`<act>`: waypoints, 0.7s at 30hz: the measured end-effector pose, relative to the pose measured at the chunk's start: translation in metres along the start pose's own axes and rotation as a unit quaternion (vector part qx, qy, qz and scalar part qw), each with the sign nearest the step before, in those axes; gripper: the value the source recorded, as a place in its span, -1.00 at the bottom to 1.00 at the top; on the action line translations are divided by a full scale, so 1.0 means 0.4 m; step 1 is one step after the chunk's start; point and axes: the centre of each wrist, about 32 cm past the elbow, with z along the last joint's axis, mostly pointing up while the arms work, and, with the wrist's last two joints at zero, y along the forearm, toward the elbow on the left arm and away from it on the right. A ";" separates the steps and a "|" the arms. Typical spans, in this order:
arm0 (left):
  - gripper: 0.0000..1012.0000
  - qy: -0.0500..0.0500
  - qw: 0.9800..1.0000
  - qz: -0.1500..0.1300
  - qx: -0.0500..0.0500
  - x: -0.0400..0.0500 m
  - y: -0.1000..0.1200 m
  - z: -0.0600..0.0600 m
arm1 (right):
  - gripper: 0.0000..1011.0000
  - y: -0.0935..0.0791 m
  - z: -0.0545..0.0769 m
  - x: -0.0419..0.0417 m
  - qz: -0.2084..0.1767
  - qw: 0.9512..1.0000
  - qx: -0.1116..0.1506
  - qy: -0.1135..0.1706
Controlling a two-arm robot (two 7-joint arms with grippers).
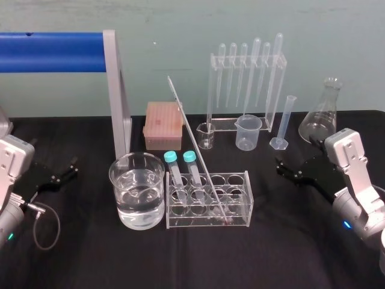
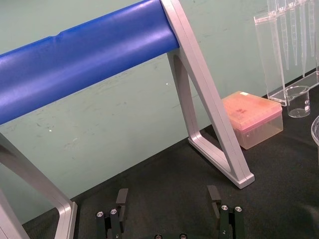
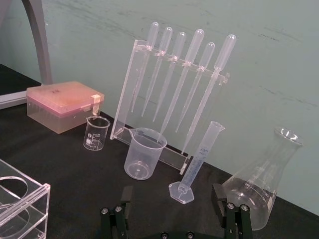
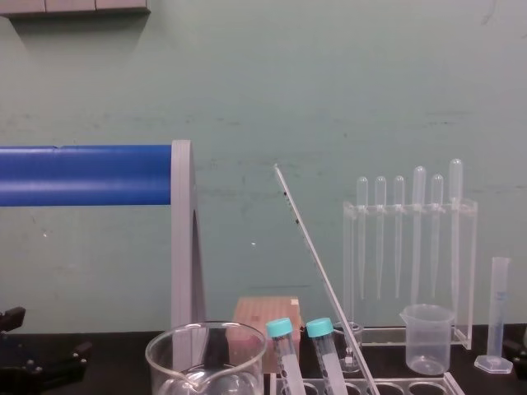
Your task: Hold the thermometer with one hand and immerse one end into the beaker, then reinsert it into the test tube rack.
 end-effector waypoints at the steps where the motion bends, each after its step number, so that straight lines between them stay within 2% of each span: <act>1: 0.99 0.000 1.000 0.000 0.000 0.000 0.000 0.000 | 0.98 0.000 0.000 0.000 0.000 1.000 0.000 0.000; 21: 0.99 0.000 1.000 0.000 0.000 0.000 0.000 0.000 | 0.98 0.000 0.000 0.000 0.000 1.000 0.000 0.000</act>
